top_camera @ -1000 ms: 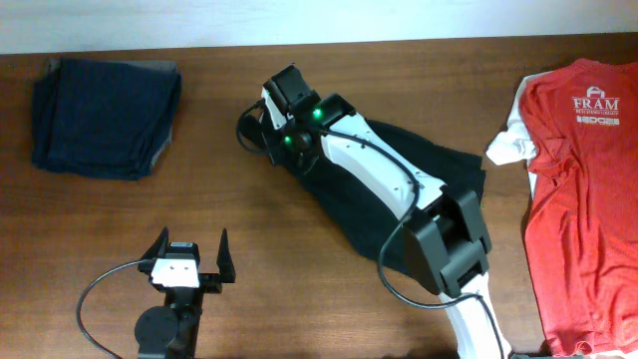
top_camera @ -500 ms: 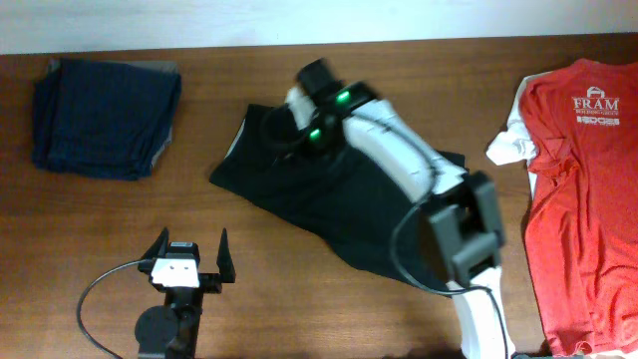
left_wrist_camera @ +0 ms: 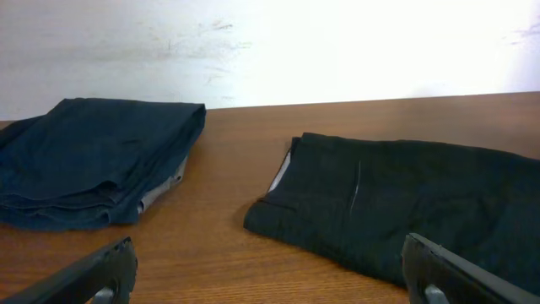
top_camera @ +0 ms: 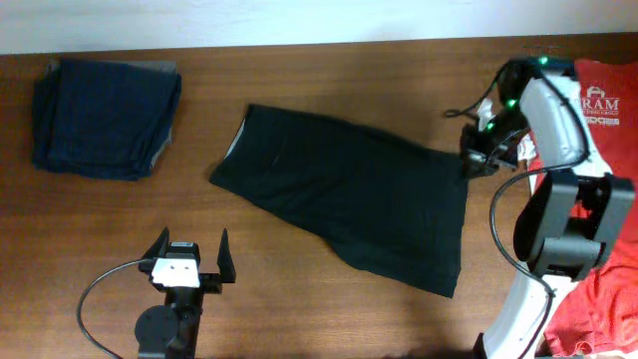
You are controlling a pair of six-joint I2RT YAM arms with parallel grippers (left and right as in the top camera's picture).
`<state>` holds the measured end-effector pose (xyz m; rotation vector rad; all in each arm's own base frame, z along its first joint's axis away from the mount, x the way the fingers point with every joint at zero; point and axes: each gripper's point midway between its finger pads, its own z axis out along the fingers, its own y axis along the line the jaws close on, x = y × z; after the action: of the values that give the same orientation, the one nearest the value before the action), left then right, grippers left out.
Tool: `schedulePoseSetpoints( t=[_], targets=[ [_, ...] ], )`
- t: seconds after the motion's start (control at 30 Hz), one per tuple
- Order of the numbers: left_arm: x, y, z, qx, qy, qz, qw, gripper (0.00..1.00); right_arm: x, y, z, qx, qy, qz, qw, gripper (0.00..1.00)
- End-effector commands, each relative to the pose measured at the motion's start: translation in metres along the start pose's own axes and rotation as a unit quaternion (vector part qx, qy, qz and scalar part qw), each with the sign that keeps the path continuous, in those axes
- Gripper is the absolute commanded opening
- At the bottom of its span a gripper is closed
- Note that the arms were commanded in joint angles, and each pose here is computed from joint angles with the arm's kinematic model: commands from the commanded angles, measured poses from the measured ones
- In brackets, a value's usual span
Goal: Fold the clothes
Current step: 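Grasp the shorts' left corner with left gripper, right corner with right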
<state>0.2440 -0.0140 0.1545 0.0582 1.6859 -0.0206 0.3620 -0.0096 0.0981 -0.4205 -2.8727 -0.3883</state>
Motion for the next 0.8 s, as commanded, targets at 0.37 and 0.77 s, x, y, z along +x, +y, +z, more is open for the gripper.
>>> schedulePoseSetpoints(
  t=[0.37, 0.77],
  targets=[
    [-0.121, -0.032, -0.028, 0.102, -0.030, -0.023, 0.994, 0.99, -0.041, -0.038, 0.117, 0.048, -0.098, -0.002, 0.994, 0.04],
    [-0.126, -0.041, 0.165, 0.143, 0.405, 0.048, 0.902, 1.00, -0.062, -0.026, 0.089, 0.042, -0.130, -0.017, 0.991, 0.08]
  ],
)
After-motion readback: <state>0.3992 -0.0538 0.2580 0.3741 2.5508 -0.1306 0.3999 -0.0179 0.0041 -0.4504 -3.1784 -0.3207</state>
